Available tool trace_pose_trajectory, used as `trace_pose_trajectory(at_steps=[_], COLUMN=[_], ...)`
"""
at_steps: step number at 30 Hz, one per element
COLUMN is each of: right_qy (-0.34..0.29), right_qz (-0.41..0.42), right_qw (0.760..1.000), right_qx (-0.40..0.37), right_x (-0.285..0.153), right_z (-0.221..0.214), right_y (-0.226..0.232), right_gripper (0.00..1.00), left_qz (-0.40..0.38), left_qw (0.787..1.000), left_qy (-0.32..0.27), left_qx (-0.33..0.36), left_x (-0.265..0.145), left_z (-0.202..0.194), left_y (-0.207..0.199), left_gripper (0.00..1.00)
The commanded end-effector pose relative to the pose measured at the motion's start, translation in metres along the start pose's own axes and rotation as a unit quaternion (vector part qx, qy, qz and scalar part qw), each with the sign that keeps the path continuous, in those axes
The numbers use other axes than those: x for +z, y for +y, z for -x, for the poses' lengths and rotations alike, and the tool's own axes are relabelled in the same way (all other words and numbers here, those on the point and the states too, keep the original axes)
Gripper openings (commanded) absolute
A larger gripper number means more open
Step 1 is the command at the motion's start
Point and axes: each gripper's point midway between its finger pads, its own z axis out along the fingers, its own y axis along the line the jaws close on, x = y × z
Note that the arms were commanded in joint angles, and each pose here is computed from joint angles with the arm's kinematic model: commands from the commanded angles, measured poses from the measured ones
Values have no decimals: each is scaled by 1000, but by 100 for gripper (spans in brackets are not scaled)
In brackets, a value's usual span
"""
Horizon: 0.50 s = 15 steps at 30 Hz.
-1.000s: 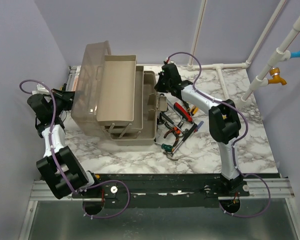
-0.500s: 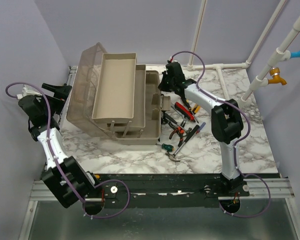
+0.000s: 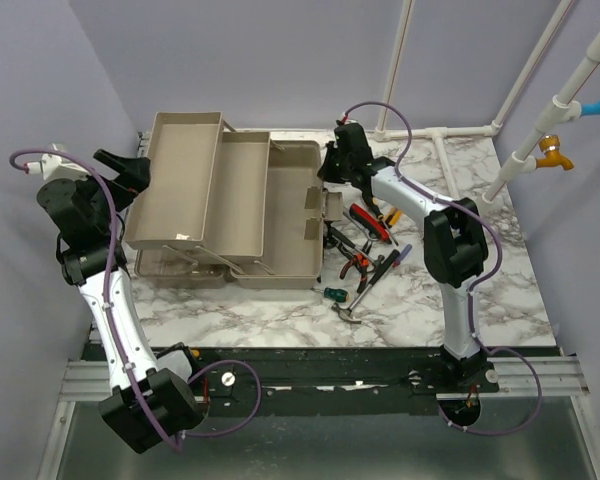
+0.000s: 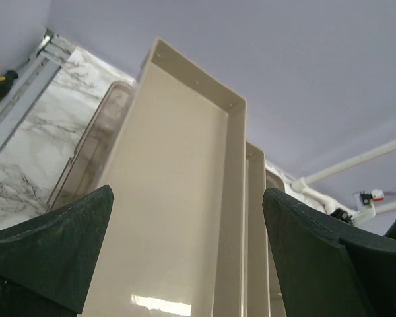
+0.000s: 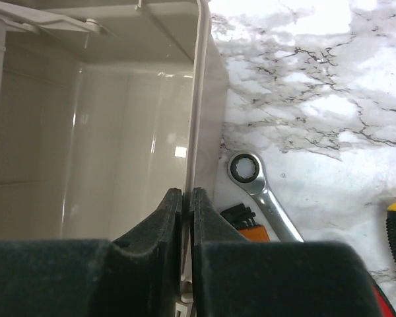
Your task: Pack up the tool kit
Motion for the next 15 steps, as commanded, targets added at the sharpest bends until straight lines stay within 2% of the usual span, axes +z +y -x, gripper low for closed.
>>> trace_pose_trajectory(at_steps=[1,5,12,15], right_qy=[11,8,-31,-40], right_qz=[19,13,-5,-10], right_qw=[1000,1000,999,999], right_qx=[-13,-21,-28,-34], right_x=[-13,-25,-62,-79], right_z=[5,19,51,56], right_y=[-2,1,1,0], right_gripper=[21,37,64,72], left_qz=[8,-6,-45,-61], left_qw=[998,995,990,986], left_qy=[39,66,75,93], left_qx=[41,79,112,122], left_x=[-8,-20,-53,-65], left_z=[-19,-22,-41,-58], left_y=[-12,-36,-63,-72], left_gripper=[99,99,99,99])
